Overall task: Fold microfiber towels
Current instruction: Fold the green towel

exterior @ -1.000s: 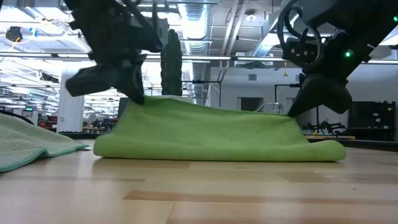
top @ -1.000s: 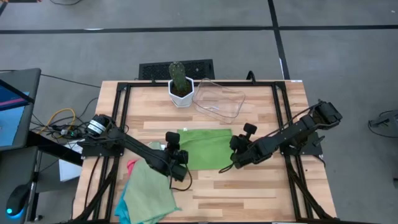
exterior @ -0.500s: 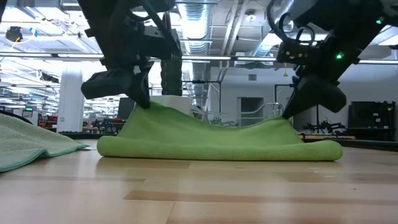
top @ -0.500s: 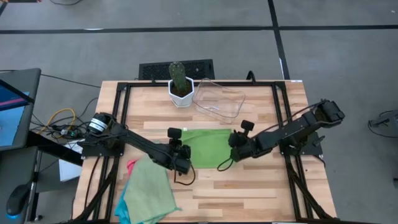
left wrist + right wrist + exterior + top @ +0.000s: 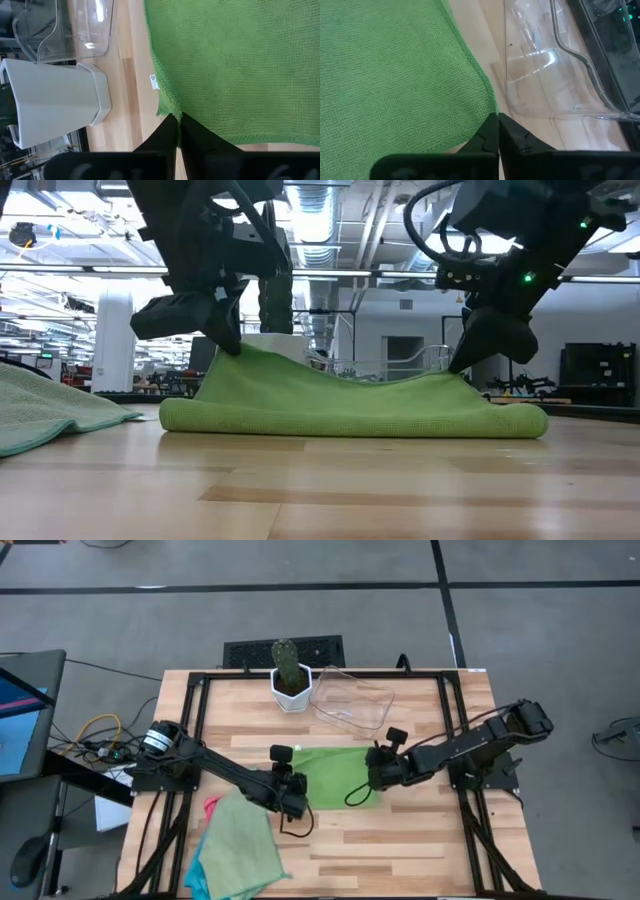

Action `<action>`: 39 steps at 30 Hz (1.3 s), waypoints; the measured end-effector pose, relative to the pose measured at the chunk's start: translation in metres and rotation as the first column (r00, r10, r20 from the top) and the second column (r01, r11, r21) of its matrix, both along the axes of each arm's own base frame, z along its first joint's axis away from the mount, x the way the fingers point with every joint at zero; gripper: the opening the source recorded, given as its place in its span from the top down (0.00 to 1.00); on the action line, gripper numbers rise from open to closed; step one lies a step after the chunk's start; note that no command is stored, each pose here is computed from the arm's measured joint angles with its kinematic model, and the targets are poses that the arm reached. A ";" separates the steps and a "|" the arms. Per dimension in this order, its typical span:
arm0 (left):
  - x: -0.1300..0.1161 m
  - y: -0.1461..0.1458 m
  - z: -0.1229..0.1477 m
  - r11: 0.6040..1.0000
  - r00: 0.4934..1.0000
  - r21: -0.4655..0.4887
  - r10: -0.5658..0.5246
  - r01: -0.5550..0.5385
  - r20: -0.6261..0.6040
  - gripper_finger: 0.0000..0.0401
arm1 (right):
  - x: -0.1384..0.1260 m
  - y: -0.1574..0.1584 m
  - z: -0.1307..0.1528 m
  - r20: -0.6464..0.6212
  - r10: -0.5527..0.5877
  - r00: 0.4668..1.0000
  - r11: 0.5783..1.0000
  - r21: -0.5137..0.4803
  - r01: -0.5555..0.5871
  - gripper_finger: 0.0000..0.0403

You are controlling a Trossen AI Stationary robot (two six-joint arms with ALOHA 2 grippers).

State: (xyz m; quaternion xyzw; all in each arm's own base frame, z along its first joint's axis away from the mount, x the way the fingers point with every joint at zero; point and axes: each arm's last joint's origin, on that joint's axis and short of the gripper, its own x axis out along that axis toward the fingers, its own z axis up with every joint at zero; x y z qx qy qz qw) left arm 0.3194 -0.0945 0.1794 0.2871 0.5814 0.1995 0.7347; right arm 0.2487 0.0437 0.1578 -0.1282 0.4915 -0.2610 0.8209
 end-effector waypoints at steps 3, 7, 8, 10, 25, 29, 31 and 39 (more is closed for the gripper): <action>0.001 0.002 0.000 1.000 1.000 -0.021 0.010 -0.010 -0.001 0.96 | 0.001 -0.003 0.000 0.002 -0.010 1.000 1.000 0.004 0.010 0.89; 0.002 0.005 0.000 0.999 0.999 -0.028 0.043 -0.042 0.018 0.91 | 0.003 -0.006 0.000 0.016 -0.025 1.000 1.000 0.012 0.025 0.83; 0.002 0.006 -0.001 0.998 0.999 -0.030 0.047 -0.047 0.019 0.89 | 0.003 -0.008 0.000 0.018 -0.030 0.999 0.999 0.019 0.029 0.81; 0.003 0.007 -0.001 0.998 0.998 -0.034 0.052 -0.052 0.019 0.85 | 0.004 -0.011 0.000 0.021 -0.037 0.999 0.999 0.030 0.037 0.76; 0.004 0.018 0.000 0.996 0.996 0.001 0.086 -0.086 0.026 0.54 | 0.005 -0.019 0.000 0.009 -0.051 0.999 0.998 0.024 0.050 0.49; 0.002 0.017 0.006 0.995 0.993 0.038 0.092 -0.095 0.069 0.54 | 0.003 -0.017 0.007 0.041 -0.056 0.998 0.998 0.036 0.054 0.43; 0.000 0.016 0.015 0.995 0.991 0.039 0.088 -0.093 0.100 0.56 | 0.001 -0.016 0.014 0.065 -0.052 0.997 0.998 0.042 0.049 0.41; -0.014 0.015 0.064 0.996 0.951 -0.048 0.090 -0.079 0.296 0.60 | -0.020 -0.019 0.051 0.185 -0.062 0.981 0.997 0.050 0.054 0.39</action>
